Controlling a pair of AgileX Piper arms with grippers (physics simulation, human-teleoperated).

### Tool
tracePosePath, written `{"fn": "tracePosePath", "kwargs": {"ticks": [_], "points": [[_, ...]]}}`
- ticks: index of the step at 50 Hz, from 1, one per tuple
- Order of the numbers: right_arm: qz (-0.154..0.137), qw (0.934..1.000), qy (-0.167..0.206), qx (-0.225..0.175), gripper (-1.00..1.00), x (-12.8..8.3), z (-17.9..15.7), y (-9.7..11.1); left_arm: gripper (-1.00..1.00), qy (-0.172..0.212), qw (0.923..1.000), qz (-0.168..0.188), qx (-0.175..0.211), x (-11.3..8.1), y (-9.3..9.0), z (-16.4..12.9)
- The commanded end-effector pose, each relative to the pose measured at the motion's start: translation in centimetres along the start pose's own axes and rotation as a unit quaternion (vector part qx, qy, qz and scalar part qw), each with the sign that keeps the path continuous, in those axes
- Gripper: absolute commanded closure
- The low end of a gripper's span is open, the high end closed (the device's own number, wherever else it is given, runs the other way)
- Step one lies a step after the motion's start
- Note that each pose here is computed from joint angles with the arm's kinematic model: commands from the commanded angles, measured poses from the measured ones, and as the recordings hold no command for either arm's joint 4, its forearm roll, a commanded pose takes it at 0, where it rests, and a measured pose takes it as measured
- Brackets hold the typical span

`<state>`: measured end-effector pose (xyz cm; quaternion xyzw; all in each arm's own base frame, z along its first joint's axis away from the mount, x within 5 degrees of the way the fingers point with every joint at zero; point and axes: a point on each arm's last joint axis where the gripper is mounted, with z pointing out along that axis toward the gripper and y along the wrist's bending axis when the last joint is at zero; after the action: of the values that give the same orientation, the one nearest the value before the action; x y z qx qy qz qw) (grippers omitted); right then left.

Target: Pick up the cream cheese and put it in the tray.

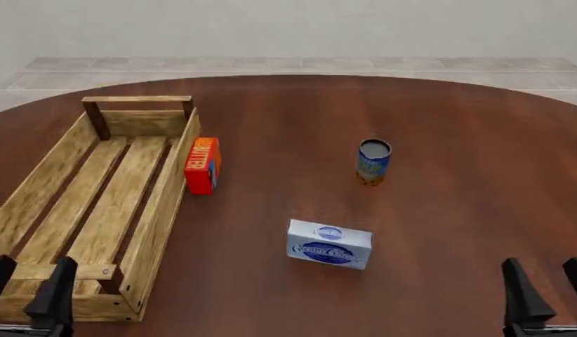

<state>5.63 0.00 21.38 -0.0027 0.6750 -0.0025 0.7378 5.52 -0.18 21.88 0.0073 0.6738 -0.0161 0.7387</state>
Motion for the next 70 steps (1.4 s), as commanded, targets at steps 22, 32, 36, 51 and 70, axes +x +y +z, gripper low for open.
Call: {"fn": "tracePosePath", "kwargs": {"ticks": [22, 32, 36, 51, 70], "points": [[0.005, 0.9998, 0.004, -0.019, -1.00, 0.0, 0.1, 0.2, -1.00, -0.001, 0.9997, -0.011, 0.021, -5.6, -0.3, -0.1], [0.007, 0.9998, 0.008, -0.019, -1.00, 0.0, 0.2, 0.2, -1.00, 0.023, 0.9969, -0.013, 0.074, -8.7, -0.9, 0.6], [0.009, 0.9997, 0.009, -0.021, -1.00, 0.0, 0.3, 0.2, -1.00, 0.035, 0.9942, -0.012, 0.101, -9.5, -1.3, 1.2], [0.013, 0.9996, 0.011, -0.024, -1.00, 0.1, 0.3, 0.3, -1.00, 0.060, 0.9819, -0.002, 0.180, -11.1, -3.6, 4.8], [0.012, 0.9993, 0.017, -0.031, -1.00, 0.1, 0.6, 0.4, -1.00, 0.092, 0.9609, 0.027, 0.260, -11.6, -8.5, 10.1]]}}
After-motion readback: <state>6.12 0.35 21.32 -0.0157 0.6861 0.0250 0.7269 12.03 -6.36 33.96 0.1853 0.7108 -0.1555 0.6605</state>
